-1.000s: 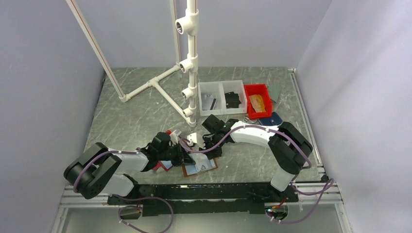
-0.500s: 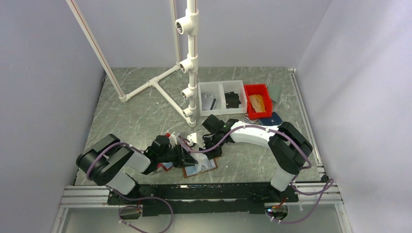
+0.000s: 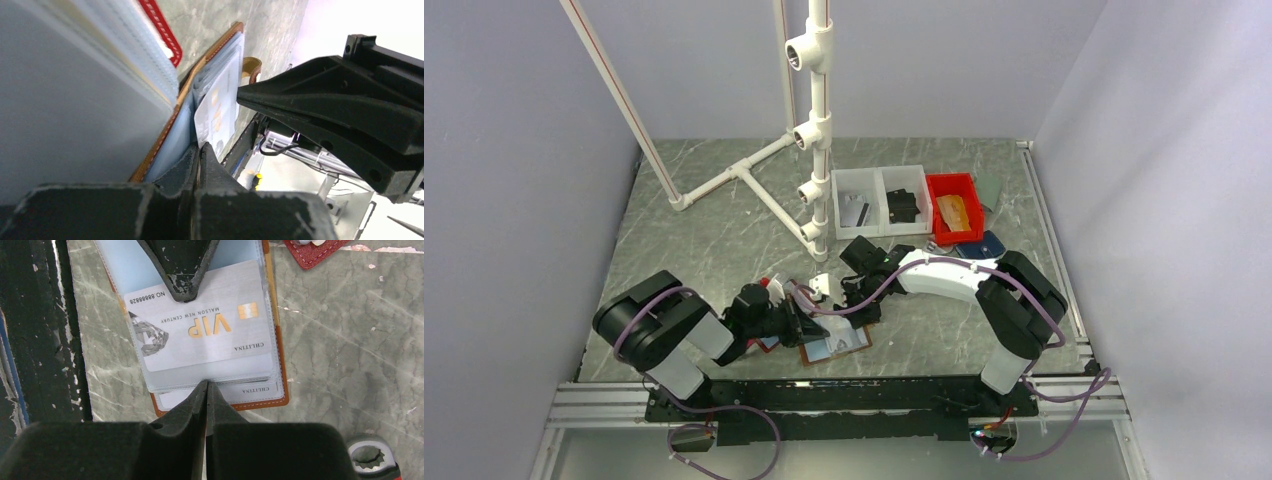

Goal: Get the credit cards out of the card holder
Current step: Remove the credit card from the card holder, then place the credit card in the storage box.

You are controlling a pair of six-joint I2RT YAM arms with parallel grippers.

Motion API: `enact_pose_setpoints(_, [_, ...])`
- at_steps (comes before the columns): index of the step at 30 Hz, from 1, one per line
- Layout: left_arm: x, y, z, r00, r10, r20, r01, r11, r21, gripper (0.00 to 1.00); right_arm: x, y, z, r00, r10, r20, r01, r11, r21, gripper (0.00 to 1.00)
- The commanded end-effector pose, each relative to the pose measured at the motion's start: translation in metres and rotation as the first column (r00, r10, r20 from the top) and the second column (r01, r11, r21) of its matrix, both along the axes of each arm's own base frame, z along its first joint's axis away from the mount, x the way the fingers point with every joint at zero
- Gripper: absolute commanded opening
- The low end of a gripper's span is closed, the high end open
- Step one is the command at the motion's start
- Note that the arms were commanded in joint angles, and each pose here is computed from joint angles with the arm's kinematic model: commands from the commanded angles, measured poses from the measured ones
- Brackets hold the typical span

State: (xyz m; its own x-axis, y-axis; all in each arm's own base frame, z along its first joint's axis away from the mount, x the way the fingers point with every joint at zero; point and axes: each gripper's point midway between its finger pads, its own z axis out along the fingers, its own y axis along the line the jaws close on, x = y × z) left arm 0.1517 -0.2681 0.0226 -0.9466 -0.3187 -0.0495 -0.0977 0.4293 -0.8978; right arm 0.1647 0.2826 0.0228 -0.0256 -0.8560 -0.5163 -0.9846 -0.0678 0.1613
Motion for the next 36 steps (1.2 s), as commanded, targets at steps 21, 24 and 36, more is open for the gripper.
enact_pose_setpoints(21, [-0.023, 0.053, 0.051, 0.947, -0.068, 0.314, 0.013, 0.985, 0.174, 0.00, -0.003, -0.010, 0.003, 0.999, 0.029, -0.033, -0.030, 0.999, -0.024, 0.12])
enact_pose_setpoints(24, [-0.021, 0.049, 0.065, 0.923, -0.081, 0.375, 0.031, 0.990, 0.137, 0.00, -0.007, -0.008, 0.018, 0.997, 0.045, -0.068, -0.044, 0.999, 0.023, 0.17])
enact_pose_setpoints(36, [-0.012, 0.028, 0.099, 0.828, -0.140, 0.543, 0.126, 0.990, 0.063, 0.00, -0.010, -0.015, 0.065, 0.989, 0.087, -0.123, -0.063, 0.981, 0.185, 0.34])
